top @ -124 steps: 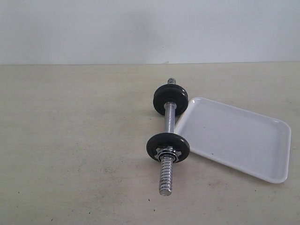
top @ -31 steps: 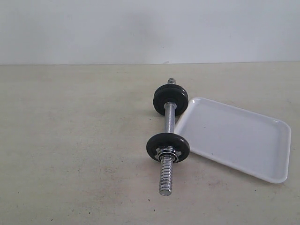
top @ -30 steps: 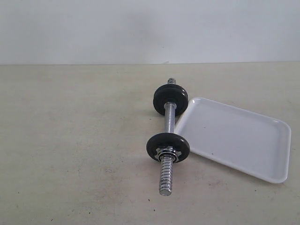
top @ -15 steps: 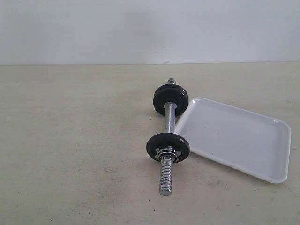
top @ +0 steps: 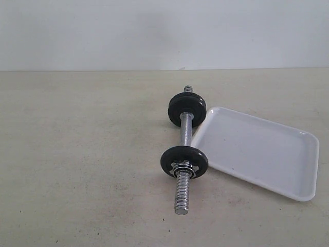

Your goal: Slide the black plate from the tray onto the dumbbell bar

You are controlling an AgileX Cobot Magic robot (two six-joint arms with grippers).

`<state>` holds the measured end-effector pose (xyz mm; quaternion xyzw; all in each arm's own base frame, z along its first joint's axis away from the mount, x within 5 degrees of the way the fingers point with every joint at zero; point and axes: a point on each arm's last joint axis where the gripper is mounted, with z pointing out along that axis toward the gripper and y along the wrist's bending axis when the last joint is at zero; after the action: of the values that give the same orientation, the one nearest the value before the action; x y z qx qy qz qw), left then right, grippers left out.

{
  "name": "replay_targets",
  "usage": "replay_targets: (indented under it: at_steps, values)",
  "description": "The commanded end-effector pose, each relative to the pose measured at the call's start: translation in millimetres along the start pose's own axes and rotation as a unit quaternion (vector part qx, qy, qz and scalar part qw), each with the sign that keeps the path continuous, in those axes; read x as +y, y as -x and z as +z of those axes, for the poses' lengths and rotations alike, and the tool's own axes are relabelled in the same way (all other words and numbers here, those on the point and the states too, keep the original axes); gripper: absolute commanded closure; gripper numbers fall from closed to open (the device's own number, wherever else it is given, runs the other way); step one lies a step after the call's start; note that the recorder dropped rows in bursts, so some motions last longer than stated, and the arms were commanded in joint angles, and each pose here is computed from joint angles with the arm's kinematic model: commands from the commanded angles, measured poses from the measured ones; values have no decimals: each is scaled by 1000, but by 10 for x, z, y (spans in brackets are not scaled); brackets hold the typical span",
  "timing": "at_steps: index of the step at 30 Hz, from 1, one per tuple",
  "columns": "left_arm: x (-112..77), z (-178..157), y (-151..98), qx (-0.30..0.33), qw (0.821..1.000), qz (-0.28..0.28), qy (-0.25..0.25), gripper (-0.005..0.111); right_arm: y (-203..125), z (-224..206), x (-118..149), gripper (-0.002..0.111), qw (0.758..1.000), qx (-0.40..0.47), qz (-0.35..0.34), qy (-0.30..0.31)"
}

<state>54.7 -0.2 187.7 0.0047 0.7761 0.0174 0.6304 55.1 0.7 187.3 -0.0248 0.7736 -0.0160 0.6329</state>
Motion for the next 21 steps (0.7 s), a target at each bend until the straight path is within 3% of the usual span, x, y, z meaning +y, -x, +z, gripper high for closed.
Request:
replay_targets:
  at_steps: [1, 8, 21]
  values:
    - [-5, 0, -14, 2, 1000, 0, -3, 103, 12, -4, -6, 104, 1000, -7, -4, -5]
    - [-34, -1, -10, -1, 1000, 6, -29, 103, 12, -4, -6, 104, 1000, -7, -4, -5]
    - [-10, 0, -10, 0, 1000, 1, -8, 103, 12, -4, -6, 104, 1000, -7, -4, -5]
